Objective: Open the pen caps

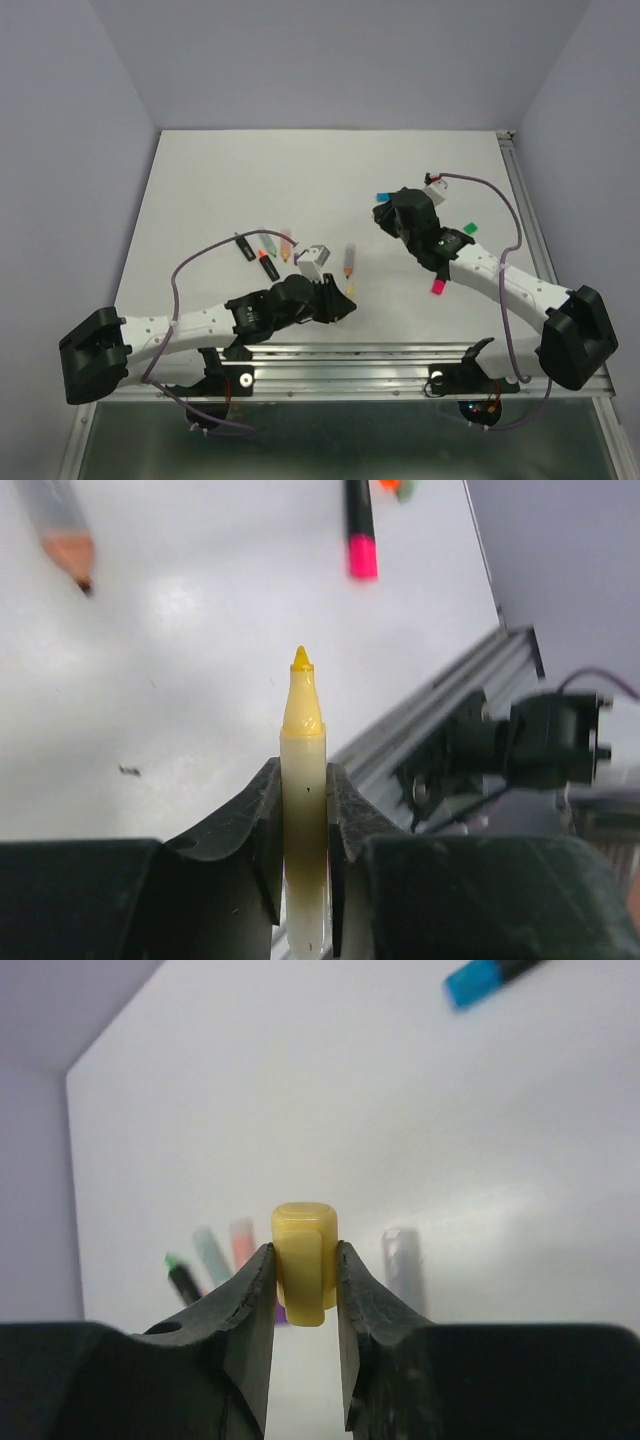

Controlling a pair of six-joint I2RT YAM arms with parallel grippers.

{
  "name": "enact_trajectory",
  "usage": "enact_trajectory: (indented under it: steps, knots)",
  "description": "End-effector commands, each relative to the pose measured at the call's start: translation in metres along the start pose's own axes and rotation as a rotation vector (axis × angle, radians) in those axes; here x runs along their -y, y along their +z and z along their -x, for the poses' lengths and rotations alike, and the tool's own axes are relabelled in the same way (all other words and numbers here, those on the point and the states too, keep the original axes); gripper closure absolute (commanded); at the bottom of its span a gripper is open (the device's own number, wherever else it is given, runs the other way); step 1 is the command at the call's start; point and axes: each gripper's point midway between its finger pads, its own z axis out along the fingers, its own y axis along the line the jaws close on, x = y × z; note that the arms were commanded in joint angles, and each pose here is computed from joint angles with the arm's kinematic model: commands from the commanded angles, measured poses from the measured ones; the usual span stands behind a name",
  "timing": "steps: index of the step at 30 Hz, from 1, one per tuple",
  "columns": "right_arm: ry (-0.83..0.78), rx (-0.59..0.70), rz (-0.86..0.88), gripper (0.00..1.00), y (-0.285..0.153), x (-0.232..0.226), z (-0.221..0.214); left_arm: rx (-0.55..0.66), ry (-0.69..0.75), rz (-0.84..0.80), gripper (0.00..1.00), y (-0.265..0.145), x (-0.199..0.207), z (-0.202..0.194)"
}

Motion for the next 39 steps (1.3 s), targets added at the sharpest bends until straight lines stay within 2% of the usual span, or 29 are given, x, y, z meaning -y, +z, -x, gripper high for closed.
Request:
enact_trajectory:
  steps: [1,5,7,10,15,23,28,30,33,36,37,39]
  knots:
    - [0.037,0.274,-0.121,0.99,0.016,0.013,0.094,-0.161,-0.026,-0.027,1.00,-0.020,-0.005,-0.053]
    - [0.008,0.280,-0.141,0.99,0.024,0.026,0.115,-0.177,-0.047,-0.015,1.00,-0.028,-0.012,-0.063]
    - [-0.015,0.258,-0.203,0.99,0.028,0.043,0.121,-0.167,-0.045,0.053,1.00,-0.030,-0.023,-0.060]
    - [-0.114,0.186,-0.316,0.99,0.026,0.080,0.109,-0.054,-0.038,0.210,1.00,-0.026,-0.042,-0.033]
    - [-0.108,0.079,-0.450,0.99,0.028,0.144,0.096,0.023,-0.018,0.389,1.00,-0.009,-0.078,0.022]
    - [-0.109,-0.014,-0.632,0.95,0.034,0.220,0.074,0.015,0.079,0.609,1.00,0.010,-0.127,0.051]
    - [-0.167,-0.041,-0.781,0.95,0.032,0.253,0.073,-0.007,0.092,0.723,0.95,0.012,-0.158,0.052]
    - [-0.168,-0.049,-0.788,0.95,0.033,0.257,0.070,-0.007,0.096,0.729,0.91,0.014,-0.160,0.053]
    - [-0.165,-0.053,-0.796,0.89,0.031,0.259,0.069,-0.015,0.094,0.731,0.80,0.017,-0.161,0.054]
    - [-0.165,-0.054,-0.806,0.78,0.028,0.260,0.068,-0.018,0.093,0.729,0.61,0.018,-0.161,0.053]
    - [-0.164,-0.058,-0.814,0.69,0.025,0.261,0.068,-0.023,0.100,0.728,0.57,0.018,-0.161,0.053]
    - [-0.162,-0.060,-0.818,0.66,0.022,0.261,0.068,-0.026,0.101,0.722,0.46,0.017,-0.160,0.053]
